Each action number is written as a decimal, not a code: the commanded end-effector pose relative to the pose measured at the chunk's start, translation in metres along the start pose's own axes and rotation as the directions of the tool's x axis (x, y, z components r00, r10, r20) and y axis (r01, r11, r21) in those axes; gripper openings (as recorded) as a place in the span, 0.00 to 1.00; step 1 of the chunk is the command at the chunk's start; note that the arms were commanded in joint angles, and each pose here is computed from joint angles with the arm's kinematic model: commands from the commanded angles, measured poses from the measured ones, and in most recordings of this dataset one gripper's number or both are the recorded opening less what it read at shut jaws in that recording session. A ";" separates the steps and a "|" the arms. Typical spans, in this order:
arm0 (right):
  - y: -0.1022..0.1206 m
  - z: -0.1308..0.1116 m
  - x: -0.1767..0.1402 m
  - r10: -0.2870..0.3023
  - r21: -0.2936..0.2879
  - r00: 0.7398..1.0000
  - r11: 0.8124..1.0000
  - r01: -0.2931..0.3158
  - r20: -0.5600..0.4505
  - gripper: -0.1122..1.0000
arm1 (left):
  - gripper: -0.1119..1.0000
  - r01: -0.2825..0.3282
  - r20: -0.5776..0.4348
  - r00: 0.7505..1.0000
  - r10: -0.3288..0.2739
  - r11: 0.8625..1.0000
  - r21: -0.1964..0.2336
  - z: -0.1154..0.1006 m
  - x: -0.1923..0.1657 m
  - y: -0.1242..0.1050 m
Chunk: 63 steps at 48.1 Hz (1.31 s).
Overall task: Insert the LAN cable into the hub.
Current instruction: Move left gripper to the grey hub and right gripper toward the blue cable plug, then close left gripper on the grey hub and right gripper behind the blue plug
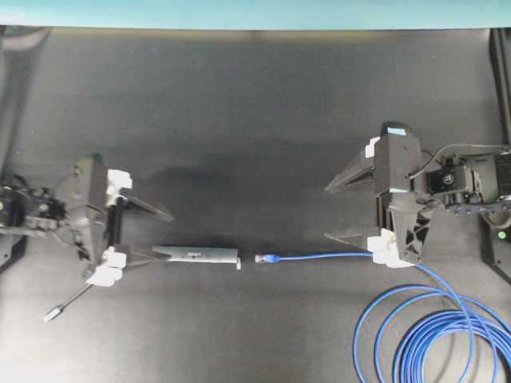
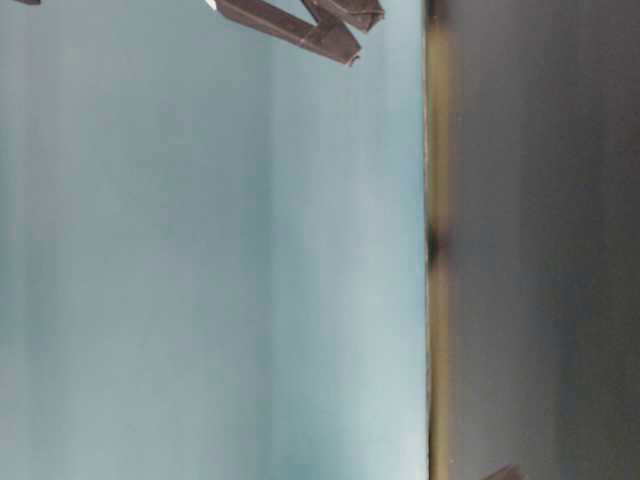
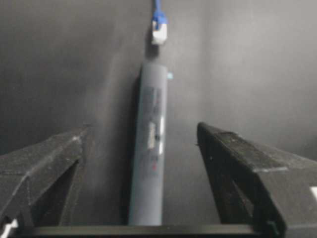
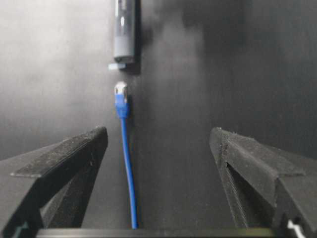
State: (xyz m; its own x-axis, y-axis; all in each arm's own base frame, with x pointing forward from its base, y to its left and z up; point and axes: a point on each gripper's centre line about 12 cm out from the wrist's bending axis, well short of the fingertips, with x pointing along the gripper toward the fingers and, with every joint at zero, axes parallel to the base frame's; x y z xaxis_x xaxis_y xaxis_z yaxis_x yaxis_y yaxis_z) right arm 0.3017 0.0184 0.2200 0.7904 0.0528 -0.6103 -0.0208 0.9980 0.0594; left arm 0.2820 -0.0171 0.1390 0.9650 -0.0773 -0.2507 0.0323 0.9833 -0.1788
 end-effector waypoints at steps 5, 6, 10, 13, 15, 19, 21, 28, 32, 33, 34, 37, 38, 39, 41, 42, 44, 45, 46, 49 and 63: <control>0.000 0.006 -0.001 0.001 0.029 1.000 1.000 -0.002 0.020 0.83 | 0.82 0.026 0.025 0.999 -0.026 1.000 -0.001 -0.013 0.013 -0.003; 0.000 0.006 -0.001 0.001 0.032 1.000 0.999 -0.002 0.023 0.83 | 0.82 0.029 0.033 0.999 -0.029 1.000 -0.001 -0.013 0.014 -0.003; 0.000 0.006 -0.001 0.001 0.046 1.000 0.999 -0.002 0.020 0.83 | 0.82 0.038 0.046 0.998 -0.038 0.999 -0.002 -0.019 0.020 -0.003; 0.000 0.006 -0.001 0.001 0.055 1.000 0.998 -0.002 0.021 0.83 | 0.82 0.044 0.049 0.998 -0.044 0.999 -0.002 -0.022 0.027 -0.004; 0.000 0.006 -0.001 0.001 0.058 1.000 0.998 -0.002 0.021 0.83 | 0.82 0.047 0.047 0.998 -0.046 0.999 -0.002 -0.024 0.031 -0.005; 0.001 0.006 -0.001 0.002 0.060 1.000 0.998 -0.004 0.021 0.83 | 0.82 0.050 0.031 0.998 -0.050 0.999 -0.001 -0.031 0.041 -0.005; 0.001 0.006 -0.001 0.003 0.062 1.000 0.998 -0.004 0.023 0.83 | 0.82 0.050 0.018 0.999 -0.050 0.999 -0.001 -0.035 0.044 -0.006; 0.000 0.006 -0.001 0.002 0.066 1.000 0.998 -0.003 0.023 0.83 | 0.81 0.052 -0.022 0.998 -0.052 0.999 0.000 -0.050 0.052 -0.006; 0.001 0.006 -0.001 0.003 0.068 1.000 0.998 -0.005 0.023 0.83 | 0.80 0.050 -0.032 0.998 -0.050 0.999 -0.003 -0.055 0.054 -0.005; 0.001 0.006 -0.001 0.003 0.071 1.000 0.997 -0.005 0.023 0.83 | 0.80 0.050 -0.033 0.998 -0.050 0.999 -0.003 -0.057 0.054 -0.005; 0.001 0.006 -0.001 0.003 0.074 1.000 0.997 -0.005 0.023 0.83 | 0.79 0.050 -0.033 0.998 -0.050 0.999 -0.003 -0.057 0.054 -0.005; 0.001 0.006 -0.001 0.003 0.085 1.000 0.996 -0.005 0.021 0.83 | 0.76 0.046 -0.043 0.998 -0.046 0.999 -0.004 -0.061 0.055 -0.003; 0.001 0.006 -0.001 0.003 0.089 1.000 0.996 -0.005 0.021 0.83 | 0.75 0.046 -0.045 0.998 -0.046 0.999 -0.004 -0.062 0.055 -0.003; 0.001 0.006 -0.001 0.004 0.090 1.000 0.996 -0.006 0.023 0.83 | 0.74 0.045 -0.048 0.998 -0.046 0.999 -0.004 -0.063 0.055 -0.003; 0.002 0.006 -0.001 0.007 0.091 1.000 0.996 -0.009 0.023 0.83 | 0.73 0.045 -0.049 0.998 -0.045 0.999 -0.002 -0.063 0.056 -0.003; 0.002 0.006 -0.001 0.007 0.091 1.000 0.996 -0.008 0.021 0.82 | 0.72 0.045 -0.049 0.998 -0.045 0.999 -0.002 -0.063 0.056 -0.003; 0.004 0.005 -0.001 0.010 0.088 1.000 0.996 -0.012 0.019 0.83 | 0.70 0.045 -0.049 0.998 -0.045 0.999 -0.002 -0.063 0.056 -0.003; 0.004 0.004 0.000 0.011 0.087 1.000 0.996 -0.013 0.018 0.82 | 0.69 0.045 -0.051 0.998 -0.045 0.999 -0.002 -0.063 0.056 -0.003; 0.005 0.004 0.000 0.013 0.086 1.000 0.996 -0.014 0.017 0.82 | 0.67 0.045 -0.052 0.998 -0.045 0.999 -0.001 -0.064 0.056 -0.003; 0.005 0.002 0.000 0.014 0.085 1.000 0.996 -0.015 0.011 0.82 | 0.63 0.044 -0.057 0.997 -0.044 0.999 0.002 -0.064 0.055 -0.003; 0.010 -0.009 0.006 0.028 0.075 0.999 0.997 -0.031 0.036 0.82 | 0.36 0.047 -0.052 0.998 -0.045 0.998 0.038 -0.050 0.056 -0.006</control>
State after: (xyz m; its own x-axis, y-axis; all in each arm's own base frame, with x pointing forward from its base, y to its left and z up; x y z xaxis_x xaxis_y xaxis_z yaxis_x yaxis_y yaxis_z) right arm 0.2983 0.0235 0.2111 0.8005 0.0663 -0.5956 0.0138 0.9916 0.1290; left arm 0.3175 -0.0337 0.0670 0.9404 -0.1238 -0.3168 0.0756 0.9842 -0.1602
